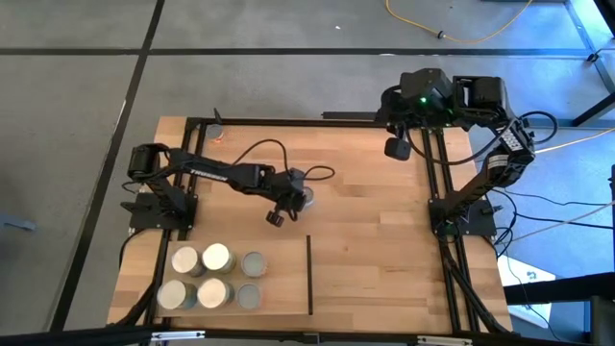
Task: Pick and place cans onto a shelf
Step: Put the canned salmon on the shelf
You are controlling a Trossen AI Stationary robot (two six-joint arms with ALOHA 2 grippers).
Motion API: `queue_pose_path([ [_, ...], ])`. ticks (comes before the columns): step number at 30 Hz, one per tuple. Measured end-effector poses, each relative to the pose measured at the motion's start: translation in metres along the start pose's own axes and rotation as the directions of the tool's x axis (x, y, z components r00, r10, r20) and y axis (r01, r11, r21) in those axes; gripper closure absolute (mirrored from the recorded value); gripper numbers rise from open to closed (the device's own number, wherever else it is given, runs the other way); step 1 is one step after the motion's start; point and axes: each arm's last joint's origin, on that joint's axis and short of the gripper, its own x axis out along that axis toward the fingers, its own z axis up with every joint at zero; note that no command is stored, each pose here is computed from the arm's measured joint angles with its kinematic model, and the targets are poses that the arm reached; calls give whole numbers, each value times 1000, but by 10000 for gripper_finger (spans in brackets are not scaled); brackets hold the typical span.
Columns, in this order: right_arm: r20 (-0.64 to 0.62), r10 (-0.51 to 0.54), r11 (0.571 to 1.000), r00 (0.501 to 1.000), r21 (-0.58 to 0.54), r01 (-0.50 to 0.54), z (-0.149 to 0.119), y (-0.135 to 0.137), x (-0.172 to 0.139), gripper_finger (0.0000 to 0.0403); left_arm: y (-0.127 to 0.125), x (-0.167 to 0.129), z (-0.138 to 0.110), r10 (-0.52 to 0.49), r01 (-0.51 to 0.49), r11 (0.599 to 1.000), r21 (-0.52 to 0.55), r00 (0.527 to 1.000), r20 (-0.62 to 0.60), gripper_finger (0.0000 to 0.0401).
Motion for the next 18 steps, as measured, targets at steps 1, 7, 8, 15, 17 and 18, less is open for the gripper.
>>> queue_pose_path([
  [1,0,0,1000,1000,0,0,0,0,0,344,-1,1,-2,6,-6,1000,0,1000,1,360],
  [7,0,0,1000,1000,3,0,0,0,0,344,-4,9,-13,34,-34,999,-10,999,3,360],
  [8,0,0,1000,1000,4,0,0,0,0,344,-4,10,-16,34,-34,999,-13,999,0,360],
  [15,0,0,1000,1000,28,0,0,0,0,344,2,13,-26,44,-45,998,-37,999,-14,360],
  [17,0,-1,999,1000,44,1,0,0,0,344,4,13,-26,46,-45,998,-35,999,3,360],
  [18,0,-1,999,1000,52,1,0,0,0,344,5,13,-25,40,-40,999,-21,999,14,360],
])
